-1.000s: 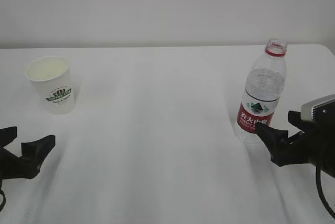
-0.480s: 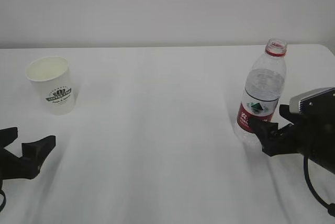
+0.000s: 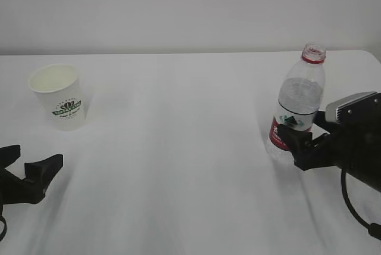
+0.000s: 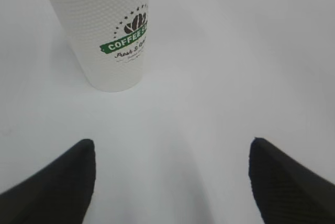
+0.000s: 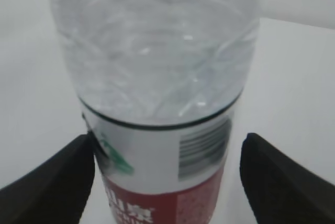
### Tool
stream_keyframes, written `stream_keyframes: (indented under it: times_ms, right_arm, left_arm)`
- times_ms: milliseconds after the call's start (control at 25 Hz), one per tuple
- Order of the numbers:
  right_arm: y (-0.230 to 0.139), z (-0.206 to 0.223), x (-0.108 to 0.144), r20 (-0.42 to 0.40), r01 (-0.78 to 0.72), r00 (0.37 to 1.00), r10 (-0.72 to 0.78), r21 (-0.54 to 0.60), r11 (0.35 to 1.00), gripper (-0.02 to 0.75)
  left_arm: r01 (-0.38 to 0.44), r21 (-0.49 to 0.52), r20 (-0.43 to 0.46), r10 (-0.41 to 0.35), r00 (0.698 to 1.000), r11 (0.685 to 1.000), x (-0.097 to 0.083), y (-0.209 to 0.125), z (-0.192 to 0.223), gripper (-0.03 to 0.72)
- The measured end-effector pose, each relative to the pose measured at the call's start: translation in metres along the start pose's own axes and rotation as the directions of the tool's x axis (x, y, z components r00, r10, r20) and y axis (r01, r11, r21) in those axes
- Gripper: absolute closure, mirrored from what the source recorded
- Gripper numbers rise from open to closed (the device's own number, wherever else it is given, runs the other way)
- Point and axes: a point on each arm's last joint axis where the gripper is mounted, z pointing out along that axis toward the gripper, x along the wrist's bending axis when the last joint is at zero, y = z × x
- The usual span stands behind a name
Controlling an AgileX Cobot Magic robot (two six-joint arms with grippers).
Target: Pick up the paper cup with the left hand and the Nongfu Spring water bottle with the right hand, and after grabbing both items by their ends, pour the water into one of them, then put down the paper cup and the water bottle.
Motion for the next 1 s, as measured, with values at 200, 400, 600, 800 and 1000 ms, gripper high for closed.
stream_keyframes:
  times_ms: [200,400,600,800,1000]
  right_arm:
    - [0.003,0.003,0.0,-0.009,0.009,1.0,-0.009,-0.014,1.0,0.079]
    - [0.004,0.009,-0.002,-0.017,0.014,1.0,-0.014,-0.025,1.0,0.079]
    - [0.002,0.017,-0.002,-0.038,0.013,0.999,-0.014,-0.024,1.0,0.079]
    - [0.004,0.022,-0.002,-0.05,0.016,0.999,-0.017,-0.035,0.999,0.08]
    - [0.004,0.022,-0.002,-0.054,0.019,0.998,-0.021,-0.039,0.999,0.113]
  left_arm:
    - [0.0,0.0,0.0,0.0,1.0,1.0,0.0,0.0,0.0,0.026]
    - [0.0,0.0,0.0,0.0,1.0,1.0,0.0,0.0,0.0,0.032]
    - [0.0,0.0,0.0,0.0,1.0,1.0,0.0,0.0,0.0,0.038]
    - [0.0,0.0,0.0,0.0,1.0,1.0,0.0,0.0,0.0,0.044]
    - [0.0,0.0,0.0,0.0,1.0,1.0,0.0,0.0,0.0,0.053]
